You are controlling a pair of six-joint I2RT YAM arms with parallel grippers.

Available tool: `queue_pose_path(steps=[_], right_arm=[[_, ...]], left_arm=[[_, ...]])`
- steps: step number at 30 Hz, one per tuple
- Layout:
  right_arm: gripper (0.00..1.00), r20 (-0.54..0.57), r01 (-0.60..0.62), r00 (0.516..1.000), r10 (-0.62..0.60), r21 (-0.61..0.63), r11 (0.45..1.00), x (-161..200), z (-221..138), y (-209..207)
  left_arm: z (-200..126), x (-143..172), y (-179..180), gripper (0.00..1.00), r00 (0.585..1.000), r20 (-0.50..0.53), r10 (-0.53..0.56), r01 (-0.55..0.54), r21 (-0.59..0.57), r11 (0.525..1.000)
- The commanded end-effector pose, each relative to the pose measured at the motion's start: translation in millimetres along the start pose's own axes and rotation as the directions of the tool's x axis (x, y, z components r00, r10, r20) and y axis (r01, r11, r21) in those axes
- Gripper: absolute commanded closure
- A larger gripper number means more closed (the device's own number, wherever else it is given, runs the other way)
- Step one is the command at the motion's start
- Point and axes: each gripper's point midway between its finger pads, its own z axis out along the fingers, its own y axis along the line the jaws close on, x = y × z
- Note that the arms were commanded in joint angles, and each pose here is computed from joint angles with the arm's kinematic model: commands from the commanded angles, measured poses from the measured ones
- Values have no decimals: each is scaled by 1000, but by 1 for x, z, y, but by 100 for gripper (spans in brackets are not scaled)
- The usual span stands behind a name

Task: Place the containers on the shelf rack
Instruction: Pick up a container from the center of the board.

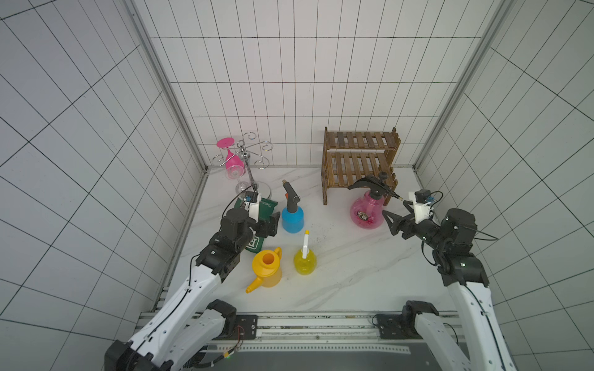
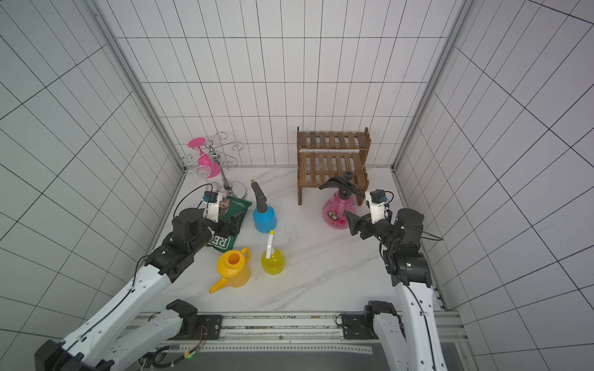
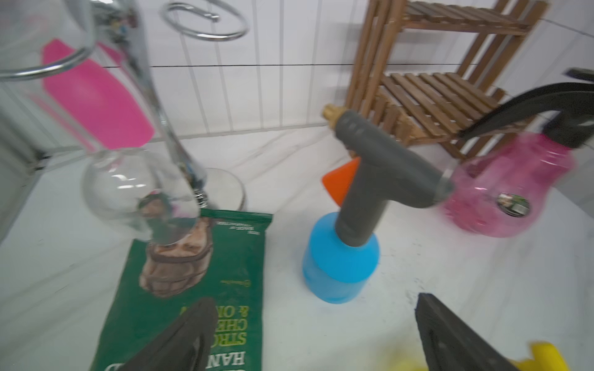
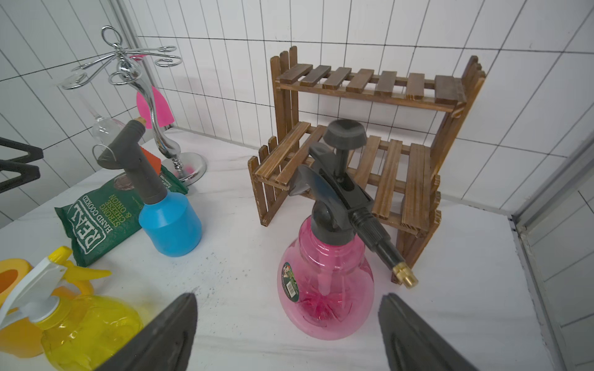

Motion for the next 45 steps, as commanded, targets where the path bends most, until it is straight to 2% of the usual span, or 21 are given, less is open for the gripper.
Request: queue_pose_path(steps=[1, 4, 7, 9, 12, 18, 28, 36, 41, 45], right_arm=[[12, 14, 81, 997, -80, -86, 993, -18, -1, 10], [12, -39, 92, 995, -96, -87, 992, -15, 5, 1], [11, -86, 71, 993, -76, -57, 996, -16, 15, -19], [11, -114, 56, 992, -62, -62, 997, -17, 22, -29], [13, -150, 45, 987, -60, -102, 994, -18, 34, -35], [24, -238, 24, 969, -63, -164, 986, -9, 60, -51], [43, -241, -48, 970, -32, -318, 947, -15, 90, -49], [48, -298, -43, 952, -69, -352, 935, -1, 108, -45], [55, -347, -37, 932, -101, -368, 929, 9, 117, -40], [64, -358, -24, 925, -127, -388, 921, 13, 120, -34]], left_arm=[[-20, -26, -57, 2, 995, 97, 5, -30, 261, 965], [-28, -38, -91, 2, 996, 89, -12, -28, 430, 902], [-30, -43, -123, 2, 1000, 28, -12, -7, 590, 807], [-23, -36, -136, 2, 999, -51, -8, 39, 643, 765], [-15, -29, -147, 2, 992, -126, 4, 82, 670, 738], [-11, -34, -157, 2, 993, -101, 54, 32, 698, 715], [-2, -39, -164, 2, 992, -65, 112, -32, 718, 696], [5, -42, -166, 2, 990, -50, 134, -57, 722, 690], [10, -43, -168, 2, 989, -51, 140, -60, 724, 688], [13, -45, -169, 2, 988, -49, 145, -65, 724, 686]])
